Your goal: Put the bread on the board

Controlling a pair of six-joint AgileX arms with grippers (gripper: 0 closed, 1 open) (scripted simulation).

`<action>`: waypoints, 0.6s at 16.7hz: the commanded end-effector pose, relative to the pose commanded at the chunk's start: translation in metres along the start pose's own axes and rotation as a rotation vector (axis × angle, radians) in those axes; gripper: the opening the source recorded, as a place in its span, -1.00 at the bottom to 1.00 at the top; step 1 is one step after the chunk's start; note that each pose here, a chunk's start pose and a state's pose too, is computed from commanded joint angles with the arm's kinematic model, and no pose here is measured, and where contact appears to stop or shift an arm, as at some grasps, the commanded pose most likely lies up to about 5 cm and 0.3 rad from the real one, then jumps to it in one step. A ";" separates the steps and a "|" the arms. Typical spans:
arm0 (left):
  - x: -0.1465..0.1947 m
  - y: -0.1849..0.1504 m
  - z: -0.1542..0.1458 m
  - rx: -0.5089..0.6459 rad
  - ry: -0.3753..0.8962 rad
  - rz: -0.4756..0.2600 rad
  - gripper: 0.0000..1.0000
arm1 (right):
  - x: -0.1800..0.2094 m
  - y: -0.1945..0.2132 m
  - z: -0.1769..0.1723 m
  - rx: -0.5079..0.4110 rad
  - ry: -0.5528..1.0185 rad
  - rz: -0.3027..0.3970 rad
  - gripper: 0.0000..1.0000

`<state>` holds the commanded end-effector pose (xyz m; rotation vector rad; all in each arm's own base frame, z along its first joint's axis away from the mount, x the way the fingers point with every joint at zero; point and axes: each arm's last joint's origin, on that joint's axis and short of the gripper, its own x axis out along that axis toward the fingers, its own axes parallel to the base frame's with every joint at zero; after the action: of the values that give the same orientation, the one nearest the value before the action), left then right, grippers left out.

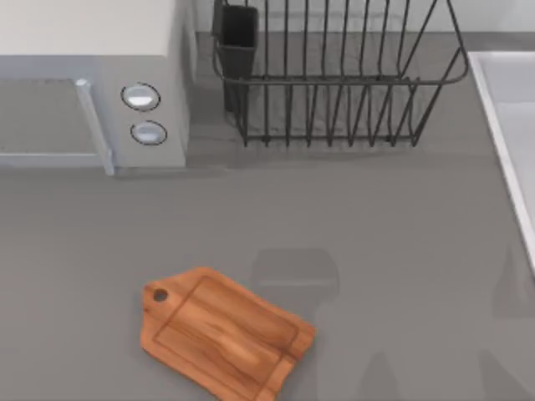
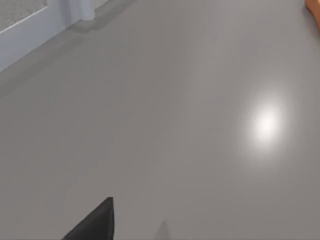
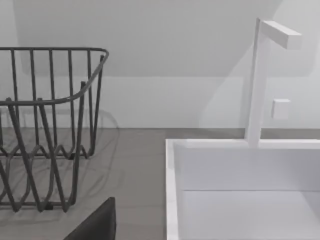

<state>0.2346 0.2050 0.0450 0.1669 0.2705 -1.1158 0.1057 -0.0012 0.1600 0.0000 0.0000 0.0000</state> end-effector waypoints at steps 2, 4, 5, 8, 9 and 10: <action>-0.001 0.000 -0.001 0.002 -0.002 0.003 1.00 | 0.000 0.000 0.000 0.000 0.000 0.000 1.00; -0.001 0.000 -0.001 0.002 -0.002 0.003 1.00 | 0.000 0.000 0.000 0.000 0.000 0.000 1.00; -0.001 0.000 -0.001 0.002 -0.002 0.003 1.00 | 0.000 0.000 0.000 0.000 0.000 0.000 1.00; 0.003 0.001 0.001 0.004 -0.001 -0.001 1.00 | 0.000 0.000 0.000 0.000 0.000 0.000 1.00; 0.007 0.001 0.000 0.002 -0.001 0.000 1.00 | 0.000 0.000 0.000 0.000 0.000 0.000 1.00; 0.012 0.001 0.000 0.002 -0.002 0.001 1.00 | 0.000 0.000 0.000 0.000 0.000 0.000 1.00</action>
<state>0.2407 0.1949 0.0415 0.1677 0.2681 -1.1147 0.1057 -0.0012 0.1600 0.0000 0.0000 0.0000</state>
